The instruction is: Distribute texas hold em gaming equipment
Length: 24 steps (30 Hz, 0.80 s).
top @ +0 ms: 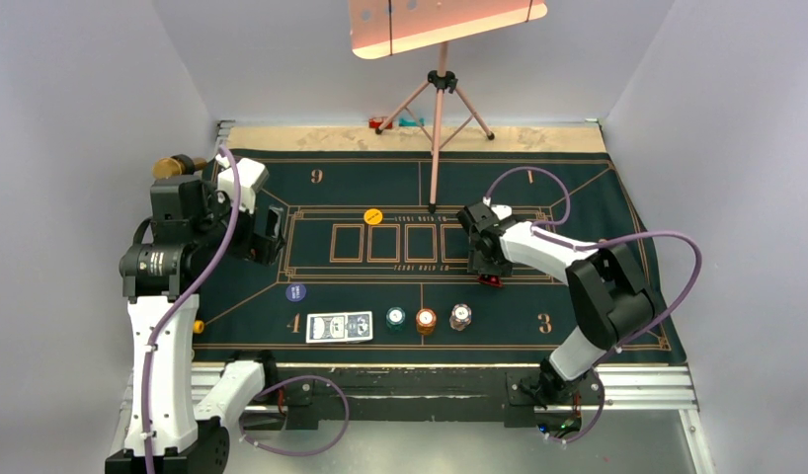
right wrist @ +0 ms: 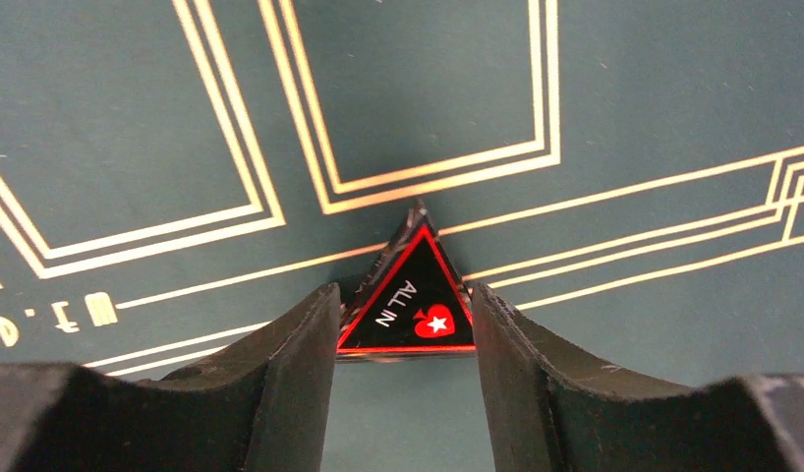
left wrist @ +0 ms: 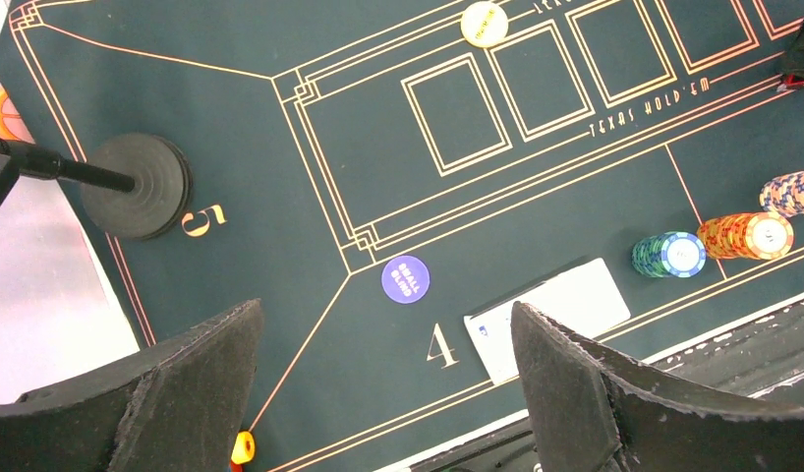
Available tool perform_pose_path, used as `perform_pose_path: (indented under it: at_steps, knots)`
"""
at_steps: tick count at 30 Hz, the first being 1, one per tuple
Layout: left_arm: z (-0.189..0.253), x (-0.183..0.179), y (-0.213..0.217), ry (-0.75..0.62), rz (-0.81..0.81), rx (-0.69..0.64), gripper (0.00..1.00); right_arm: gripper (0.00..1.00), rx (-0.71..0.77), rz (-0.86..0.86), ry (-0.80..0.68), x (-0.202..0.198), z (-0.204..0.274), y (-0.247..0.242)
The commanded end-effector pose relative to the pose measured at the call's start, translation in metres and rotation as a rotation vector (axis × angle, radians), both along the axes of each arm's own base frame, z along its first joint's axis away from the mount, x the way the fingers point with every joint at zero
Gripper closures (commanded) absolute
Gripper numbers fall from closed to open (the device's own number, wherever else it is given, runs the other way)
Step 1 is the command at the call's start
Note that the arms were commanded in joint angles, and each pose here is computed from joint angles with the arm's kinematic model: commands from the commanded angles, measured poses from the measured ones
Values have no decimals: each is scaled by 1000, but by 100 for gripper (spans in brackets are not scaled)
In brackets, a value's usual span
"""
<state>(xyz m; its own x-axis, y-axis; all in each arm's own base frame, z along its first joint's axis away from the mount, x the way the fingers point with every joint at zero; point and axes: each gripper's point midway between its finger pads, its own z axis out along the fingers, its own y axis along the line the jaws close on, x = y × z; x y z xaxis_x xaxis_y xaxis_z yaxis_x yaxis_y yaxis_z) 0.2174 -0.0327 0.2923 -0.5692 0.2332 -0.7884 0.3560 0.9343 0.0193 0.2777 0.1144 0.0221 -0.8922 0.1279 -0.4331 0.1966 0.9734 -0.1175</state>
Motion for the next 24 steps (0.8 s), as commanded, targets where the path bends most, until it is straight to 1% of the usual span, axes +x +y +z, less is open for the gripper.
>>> perform_pose_path:
  at_steps: [1, 5, 7, 9, 11, 13, 15, 18, 20, 24]
  knots:
    - [12, 1, 0, -34, -15, 6, 0, 48, -75, -88, 36, -20, 7, -25]
    - [9, -1, -3, -23, -24, -4, 0, 50, -83, -110, -24, -16, 23, -30]
    - [4, -3, -4, -12, -27, -12, 0, 49, -76, -93, -71, -8, 41, -29]
    - [0, -4, -5, -5, -28, -16, 0, 47, -52, -51, -149, 5, 67, -24]
    - [-5, -6, -6, 7, -29, -21, 0, 43, 22, 21, -229, 15, 96, -7]
    - [-12, -7, -6, 23, -28, -28, 0, 36, 109, 125, -306, 21, 126, 20]
    - [-18, -8, -5, 38, -17, -27, 0, 26, 150, 255, -343, 14, 147, 57]
    - [-23, -7, -4, 45, -6, -27, 0, 12, 152, 458, -370, -9, 161, 111]
    - [-24, -7, -4, 47, -4, -31, 0, 8, 180, 585, -360, -27, 159, 143]
    - [-26, -9, -4, 52, 7, -35, 0, 6, 271, 776, -324, -61, 147, 188]
